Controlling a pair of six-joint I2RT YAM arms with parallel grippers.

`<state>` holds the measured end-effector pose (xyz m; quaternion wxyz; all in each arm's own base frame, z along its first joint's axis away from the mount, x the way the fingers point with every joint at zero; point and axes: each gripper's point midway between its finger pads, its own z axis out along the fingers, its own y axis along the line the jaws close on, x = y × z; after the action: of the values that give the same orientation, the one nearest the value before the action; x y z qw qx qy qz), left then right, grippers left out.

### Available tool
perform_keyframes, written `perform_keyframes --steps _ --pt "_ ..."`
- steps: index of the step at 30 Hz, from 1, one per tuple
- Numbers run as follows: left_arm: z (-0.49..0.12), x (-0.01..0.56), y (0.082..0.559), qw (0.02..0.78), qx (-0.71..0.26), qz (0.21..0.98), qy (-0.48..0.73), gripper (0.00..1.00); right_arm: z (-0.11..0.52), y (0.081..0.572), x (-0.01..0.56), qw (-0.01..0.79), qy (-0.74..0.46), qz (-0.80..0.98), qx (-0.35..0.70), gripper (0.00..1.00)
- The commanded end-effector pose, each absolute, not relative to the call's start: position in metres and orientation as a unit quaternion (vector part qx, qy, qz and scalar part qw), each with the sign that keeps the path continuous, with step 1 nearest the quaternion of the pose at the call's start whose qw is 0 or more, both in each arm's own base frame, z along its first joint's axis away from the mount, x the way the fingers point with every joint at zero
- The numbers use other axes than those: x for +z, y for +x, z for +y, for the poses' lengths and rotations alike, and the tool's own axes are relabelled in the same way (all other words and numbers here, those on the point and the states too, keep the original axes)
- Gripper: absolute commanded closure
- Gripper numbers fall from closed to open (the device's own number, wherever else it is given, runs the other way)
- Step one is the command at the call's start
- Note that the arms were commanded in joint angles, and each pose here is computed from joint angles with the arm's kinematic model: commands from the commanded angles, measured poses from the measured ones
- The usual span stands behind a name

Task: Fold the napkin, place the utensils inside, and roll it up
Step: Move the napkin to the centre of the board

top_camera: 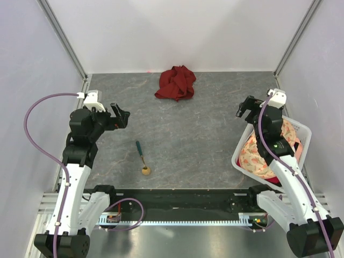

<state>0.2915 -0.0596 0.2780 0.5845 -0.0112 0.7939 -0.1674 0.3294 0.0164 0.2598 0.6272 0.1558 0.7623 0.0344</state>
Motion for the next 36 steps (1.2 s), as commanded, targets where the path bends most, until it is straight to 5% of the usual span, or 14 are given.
perform_keyframes --steps 1,10,22,36 --pt "-0.058 0.280 0.294 0.587 -0.161 0.793 -0.006 0.00 0.024 0.341 0.292 0.655 0.155 0.737 0.062 0.02" --pt "-0.063 0.272 0.292 0.580 -0.169 0.797 0.012 0.00 0.035 0.360 0.293 0.645 0.130 0.750 0.070 0.04" --pt "-0.069 0.260 0.297 0.560 -0.181 0.808 0.022 0.03 0.141 0.450 0.280 0.565 0.043 0.815 0.119 0.10" --pt "-0.069 0.234 0.310 0.523 -0.179 0.833 0.019 0.04 0.253 0.576 0.165 0.471 0.031 0.856 0.210 0.19"
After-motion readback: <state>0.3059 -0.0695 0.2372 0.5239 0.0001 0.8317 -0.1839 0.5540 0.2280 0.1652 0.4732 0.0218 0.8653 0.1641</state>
